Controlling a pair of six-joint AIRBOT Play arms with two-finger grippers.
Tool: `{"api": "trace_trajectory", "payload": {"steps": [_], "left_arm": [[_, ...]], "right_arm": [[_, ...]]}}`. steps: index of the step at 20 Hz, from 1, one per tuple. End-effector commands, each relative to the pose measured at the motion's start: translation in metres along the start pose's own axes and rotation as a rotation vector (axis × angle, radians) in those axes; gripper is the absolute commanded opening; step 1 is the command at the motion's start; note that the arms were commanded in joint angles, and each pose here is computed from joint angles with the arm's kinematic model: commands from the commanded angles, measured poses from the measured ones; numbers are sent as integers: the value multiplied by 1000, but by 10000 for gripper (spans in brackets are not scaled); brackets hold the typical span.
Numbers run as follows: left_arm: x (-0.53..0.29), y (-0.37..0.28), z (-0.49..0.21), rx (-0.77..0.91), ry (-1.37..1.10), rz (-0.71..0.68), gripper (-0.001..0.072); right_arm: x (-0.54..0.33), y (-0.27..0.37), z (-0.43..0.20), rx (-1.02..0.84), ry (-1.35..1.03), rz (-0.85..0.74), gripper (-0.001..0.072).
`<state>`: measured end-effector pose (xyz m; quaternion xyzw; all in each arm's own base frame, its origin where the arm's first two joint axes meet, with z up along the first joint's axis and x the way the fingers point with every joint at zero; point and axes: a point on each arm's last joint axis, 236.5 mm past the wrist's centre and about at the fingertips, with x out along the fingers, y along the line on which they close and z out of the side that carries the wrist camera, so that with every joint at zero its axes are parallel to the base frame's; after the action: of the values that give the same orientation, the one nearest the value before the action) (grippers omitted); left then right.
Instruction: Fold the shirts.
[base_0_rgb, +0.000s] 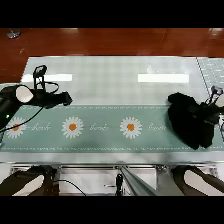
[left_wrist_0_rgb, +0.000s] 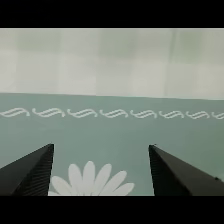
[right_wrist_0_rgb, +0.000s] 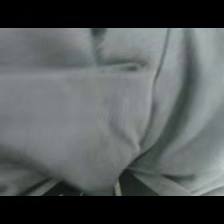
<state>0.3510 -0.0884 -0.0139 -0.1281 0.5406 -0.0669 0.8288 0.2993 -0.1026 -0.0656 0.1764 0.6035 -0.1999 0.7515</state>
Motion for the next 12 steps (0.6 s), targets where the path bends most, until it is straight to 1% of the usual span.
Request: {"api": "trace_trajectory", "payload": {"steps": [1,3,5,8,12], "left_arm": [[-25,-12,24,6,-28,-60,703],[-62,-10,49,35,-96,-62,703],[-97,-15,50,88,-151,-67,703],[-129,-23,23,113,-226,-93,703],[-134,-38,-28,76,-244,-196,703]], "right_arm": [[-101,39,81,-27,-290,168,35],[-213,55,126,-27,-563,265,35],[-315,72,134,-63,-771,382,35],[-425,95,111,-161,-985,538,35],[-513,120,76,-278,-1126,704,35]]}}
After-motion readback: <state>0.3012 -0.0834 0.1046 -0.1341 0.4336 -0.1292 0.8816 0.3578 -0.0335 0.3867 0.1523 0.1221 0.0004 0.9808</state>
